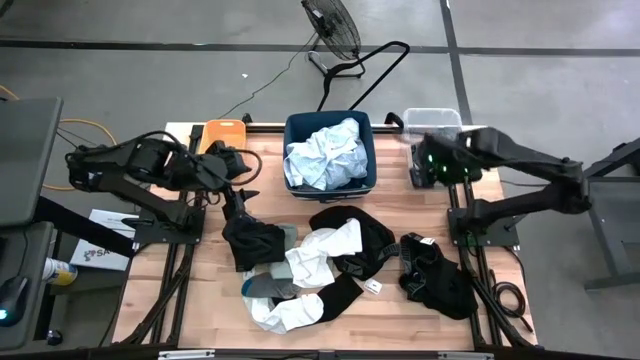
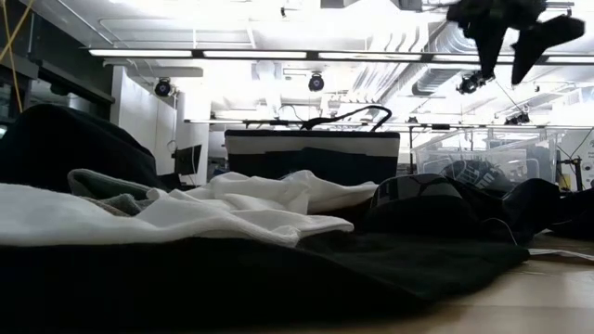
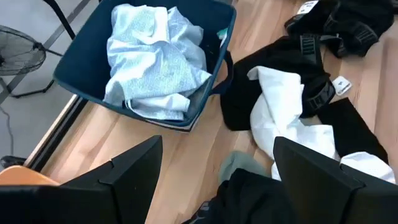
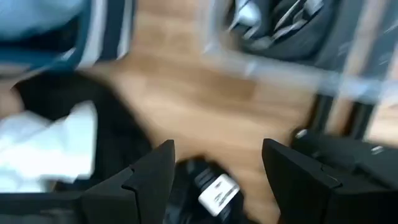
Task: Pick & Place Cloths
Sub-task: Put the black boxers into the transparent bin
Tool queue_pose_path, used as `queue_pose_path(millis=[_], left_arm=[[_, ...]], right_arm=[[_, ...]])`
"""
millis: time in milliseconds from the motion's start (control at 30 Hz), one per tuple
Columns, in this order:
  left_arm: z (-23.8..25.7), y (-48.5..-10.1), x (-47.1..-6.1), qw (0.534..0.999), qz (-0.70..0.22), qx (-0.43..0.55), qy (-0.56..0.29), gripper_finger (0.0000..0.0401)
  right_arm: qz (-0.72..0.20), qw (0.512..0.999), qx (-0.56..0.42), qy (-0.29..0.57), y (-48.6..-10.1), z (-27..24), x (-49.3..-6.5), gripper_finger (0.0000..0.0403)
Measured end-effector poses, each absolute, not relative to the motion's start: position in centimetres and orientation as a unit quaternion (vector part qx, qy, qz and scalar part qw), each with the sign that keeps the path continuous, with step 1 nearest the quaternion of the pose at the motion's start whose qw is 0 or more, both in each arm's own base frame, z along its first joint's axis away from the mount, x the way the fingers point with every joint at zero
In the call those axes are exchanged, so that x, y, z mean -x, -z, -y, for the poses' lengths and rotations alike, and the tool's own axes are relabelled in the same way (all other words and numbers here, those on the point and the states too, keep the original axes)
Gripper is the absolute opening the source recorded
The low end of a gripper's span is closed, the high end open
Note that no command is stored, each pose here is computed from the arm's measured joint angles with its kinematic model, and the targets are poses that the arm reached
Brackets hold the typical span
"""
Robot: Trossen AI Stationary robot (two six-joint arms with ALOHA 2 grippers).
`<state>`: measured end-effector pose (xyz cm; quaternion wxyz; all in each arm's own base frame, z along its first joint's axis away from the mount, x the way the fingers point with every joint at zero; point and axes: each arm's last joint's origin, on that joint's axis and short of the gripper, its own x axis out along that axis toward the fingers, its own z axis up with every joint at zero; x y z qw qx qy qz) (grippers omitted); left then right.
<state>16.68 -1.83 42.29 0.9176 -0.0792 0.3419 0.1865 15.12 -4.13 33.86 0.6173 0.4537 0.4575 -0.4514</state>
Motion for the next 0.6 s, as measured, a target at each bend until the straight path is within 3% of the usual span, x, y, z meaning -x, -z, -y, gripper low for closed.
queue_pose_path(millis=[333, 600], left_arm=[[1.8, -38.3, -13.8, 0.961, -0.230, 0.131, -0.082, 0.0298], [1.4, -36.5, -11.3, 0.962, -0.216, 0.152, -0.065, 0.0298]], right_arm=[[-0.548, 0.587, -0.443, 0.398, -32.5, -3.9, -17.0, 0.0233], [-0.541, 0.477, -0.471, 0.508, -29.5, -9.0, -19.0, 0.0233]])
